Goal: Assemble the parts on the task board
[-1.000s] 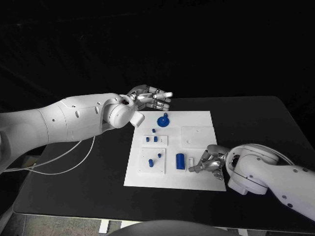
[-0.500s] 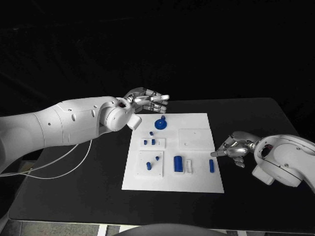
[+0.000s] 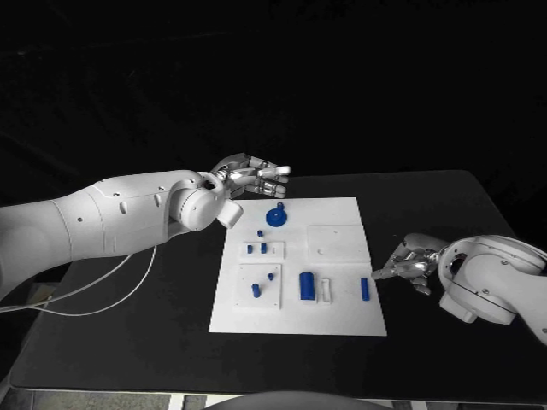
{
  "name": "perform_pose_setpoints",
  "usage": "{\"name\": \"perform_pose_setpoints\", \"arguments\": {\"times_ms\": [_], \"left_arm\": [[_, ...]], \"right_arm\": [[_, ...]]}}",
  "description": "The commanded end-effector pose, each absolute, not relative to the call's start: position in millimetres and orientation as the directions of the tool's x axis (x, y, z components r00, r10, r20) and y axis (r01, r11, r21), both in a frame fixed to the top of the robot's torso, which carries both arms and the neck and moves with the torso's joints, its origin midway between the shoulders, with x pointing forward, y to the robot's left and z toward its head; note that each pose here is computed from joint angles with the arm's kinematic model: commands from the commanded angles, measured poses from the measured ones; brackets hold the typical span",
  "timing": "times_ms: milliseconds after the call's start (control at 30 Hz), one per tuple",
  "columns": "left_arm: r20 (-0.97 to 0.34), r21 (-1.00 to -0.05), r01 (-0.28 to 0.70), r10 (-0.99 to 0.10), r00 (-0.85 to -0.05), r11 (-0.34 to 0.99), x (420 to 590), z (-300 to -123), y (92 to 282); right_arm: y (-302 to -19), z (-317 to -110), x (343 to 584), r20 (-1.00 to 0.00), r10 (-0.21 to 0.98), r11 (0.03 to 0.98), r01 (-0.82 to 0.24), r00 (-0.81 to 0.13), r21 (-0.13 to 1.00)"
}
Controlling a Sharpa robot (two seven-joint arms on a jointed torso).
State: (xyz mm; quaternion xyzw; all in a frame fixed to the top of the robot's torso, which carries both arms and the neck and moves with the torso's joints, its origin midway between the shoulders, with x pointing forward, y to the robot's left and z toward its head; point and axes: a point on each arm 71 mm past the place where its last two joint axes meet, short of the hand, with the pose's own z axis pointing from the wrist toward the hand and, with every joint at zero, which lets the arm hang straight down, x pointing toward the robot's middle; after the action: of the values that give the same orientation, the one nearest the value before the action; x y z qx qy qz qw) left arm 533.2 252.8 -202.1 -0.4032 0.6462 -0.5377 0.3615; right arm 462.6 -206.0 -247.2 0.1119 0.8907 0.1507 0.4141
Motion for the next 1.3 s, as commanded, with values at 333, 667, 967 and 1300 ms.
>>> {"name": "perform_pose_setpoints", "arguments": {"times_ms": [333,667,967,1300], "left_arm": [[-0.023,-0.988,-0.128,-0.906,-0.422,0.085,532.6,-200.8,248.6],[-0.021,-0.988,-0.132,-0.904,-0.427,0.086,532.4,-201.0,248.1],[-0.020,-0.987,-0.135,-0.903,-0.429,0.087,532.0,-201.2,248.1],[-0.020,-0.986,-0.140,-0.903,-0.430,0.088,531.8,-201.4,248.2]], "right_arm": [[-190.5,-269.6,459.8,-0.741,0.193,0.976,0.050,-0.643,0.211],[-176.6,-275.4,459.4,-0.753,0.157,0.982,0.019,-0.639,0.189],[-168.1,-284.4,456.9,-0.759,0.098,0.990,-0.017,-0.643,0.143],[-159.7,-294.9,456.7,-0.799,-0.034,0.996,-0.087,-0.600,0.023]]}}
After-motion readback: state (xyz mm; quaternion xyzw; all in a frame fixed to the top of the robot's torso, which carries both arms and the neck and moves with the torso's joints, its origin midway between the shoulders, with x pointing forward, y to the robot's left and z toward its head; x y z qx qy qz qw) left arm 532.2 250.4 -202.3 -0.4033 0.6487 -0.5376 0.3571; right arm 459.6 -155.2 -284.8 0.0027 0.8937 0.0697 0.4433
